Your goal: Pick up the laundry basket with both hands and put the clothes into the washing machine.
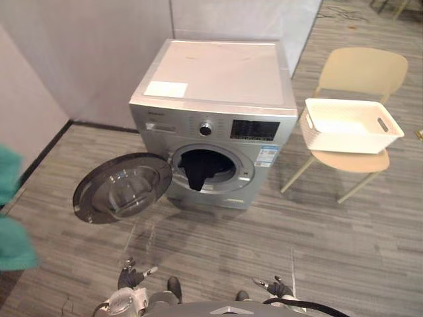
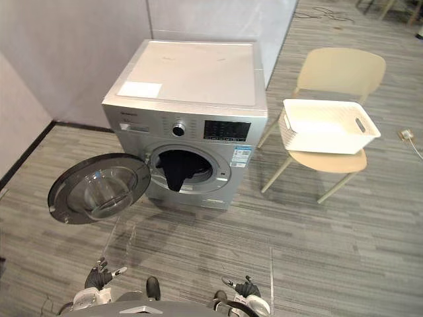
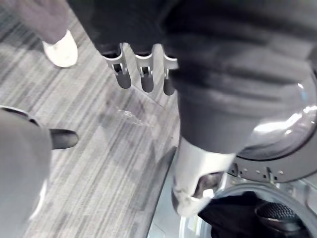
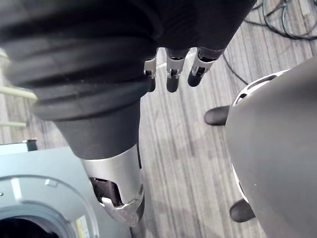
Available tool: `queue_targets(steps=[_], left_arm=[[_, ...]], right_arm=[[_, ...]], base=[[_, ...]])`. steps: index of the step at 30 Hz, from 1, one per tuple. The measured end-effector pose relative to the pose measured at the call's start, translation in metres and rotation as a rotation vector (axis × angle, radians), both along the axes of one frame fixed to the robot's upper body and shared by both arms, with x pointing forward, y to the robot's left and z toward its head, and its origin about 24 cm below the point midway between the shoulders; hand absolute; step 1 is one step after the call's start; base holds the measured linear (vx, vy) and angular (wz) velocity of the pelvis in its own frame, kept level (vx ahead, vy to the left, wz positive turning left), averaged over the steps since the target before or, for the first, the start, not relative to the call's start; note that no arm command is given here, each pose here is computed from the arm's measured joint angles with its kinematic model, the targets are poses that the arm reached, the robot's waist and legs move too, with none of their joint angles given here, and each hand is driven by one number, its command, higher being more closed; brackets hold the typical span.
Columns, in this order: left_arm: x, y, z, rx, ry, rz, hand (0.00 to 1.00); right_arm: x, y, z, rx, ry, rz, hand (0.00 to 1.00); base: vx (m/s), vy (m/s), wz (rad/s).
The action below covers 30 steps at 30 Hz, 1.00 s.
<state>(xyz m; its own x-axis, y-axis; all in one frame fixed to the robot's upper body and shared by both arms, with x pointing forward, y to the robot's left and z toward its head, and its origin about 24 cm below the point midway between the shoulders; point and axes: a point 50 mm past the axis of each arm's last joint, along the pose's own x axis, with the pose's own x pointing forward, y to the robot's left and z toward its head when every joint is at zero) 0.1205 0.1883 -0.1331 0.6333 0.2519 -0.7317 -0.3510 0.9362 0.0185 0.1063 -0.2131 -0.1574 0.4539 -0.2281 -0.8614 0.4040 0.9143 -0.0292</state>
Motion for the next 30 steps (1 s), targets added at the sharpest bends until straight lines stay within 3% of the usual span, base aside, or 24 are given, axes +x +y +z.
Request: queue_targets(steps=[5,8,12,21,30], left_arm=[[0.03,-0.001,0.019,0.012,-0.13,-0.032,0.0],[0.068,-0.013,0.036,0.019,-0.236,-0.158,0.0],[0.1,-0.024,0.063,0.012,-0.382,-0.216,0.0],[0.101,-0.049,0.061,-0.077,-0.385,-0.274,0.0],[0.082,-0.063,0.043,-0.183,-0.299,-0.235,0.0]], right_arm=[[0.012,-0.003,0.005,-0.014,-0.045,0.023,0.0],[0.012,-0.006,0.006,-0.002,-0.061,-0.022,0.0],[0.023,-0.01,0.012,-0.002,-0.121,-0.04,0.0],[0.038,-0.005,0.021,-0.003,-0.19,0.04,0.0],[0.051,0.036,0.029,0.068,-0.274,0.258,0.0]], base=[[0.11,0.062,-1.22],[0.06,0.089,-0.97],[0.0,0.06,-1.02],[0.02,-0.106,-0.64],[0.16,-0.299,-0.28]])
